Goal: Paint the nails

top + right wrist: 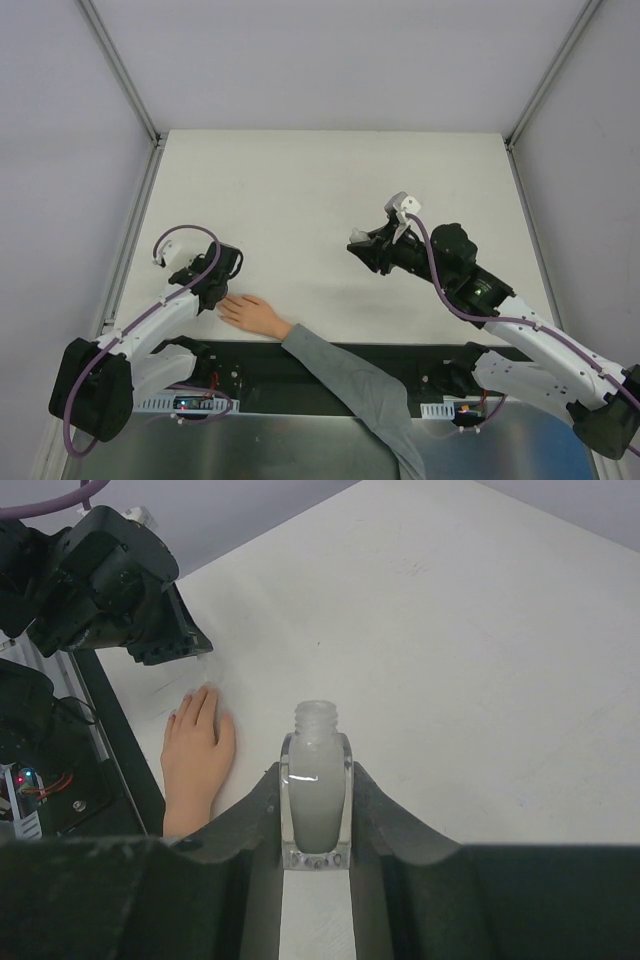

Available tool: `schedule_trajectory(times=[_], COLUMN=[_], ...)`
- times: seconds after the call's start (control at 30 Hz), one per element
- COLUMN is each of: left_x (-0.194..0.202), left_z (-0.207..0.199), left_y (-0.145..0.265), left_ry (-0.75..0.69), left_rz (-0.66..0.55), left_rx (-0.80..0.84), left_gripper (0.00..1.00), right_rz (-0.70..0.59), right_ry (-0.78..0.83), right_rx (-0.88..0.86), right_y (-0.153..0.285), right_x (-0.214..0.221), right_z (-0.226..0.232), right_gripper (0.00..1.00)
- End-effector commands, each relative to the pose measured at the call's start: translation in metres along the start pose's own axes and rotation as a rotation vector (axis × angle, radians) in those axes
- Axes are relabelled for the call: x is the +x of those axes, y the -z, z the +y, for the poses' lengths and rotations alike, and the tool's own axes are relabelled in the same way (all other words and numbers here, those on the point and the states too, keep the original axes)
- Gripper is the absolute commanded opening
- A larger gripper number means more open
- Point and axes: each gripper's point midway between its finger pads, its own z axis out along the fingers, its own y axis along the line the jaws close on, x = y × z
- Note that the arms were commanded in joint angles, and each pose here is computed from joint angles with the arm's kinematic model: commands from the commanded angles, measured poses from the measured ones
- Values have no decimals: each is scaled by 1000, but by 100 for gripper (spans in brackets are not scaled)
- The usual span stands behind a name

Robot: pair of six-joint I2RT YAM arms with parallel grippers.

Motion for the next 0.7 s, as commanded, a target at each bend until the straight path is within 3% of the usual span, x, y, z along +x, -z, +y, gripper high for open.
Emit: schedule_trajectory(times=[0.0,0.67], left_x=[-10,-3], left_z=[-9,-17], left_y=[-2,-6], left_ry=[-15,-40], left_rz=[-49,-16], left_rx=[3,2], left_gripper=[0,0], right_rz=[-88,-86], right_ry=[4,0], right_rx=[-20,-20], right_y=[1,0], right_x=[-23,-21], right_z=[4,3], right_gripper=[0,0])
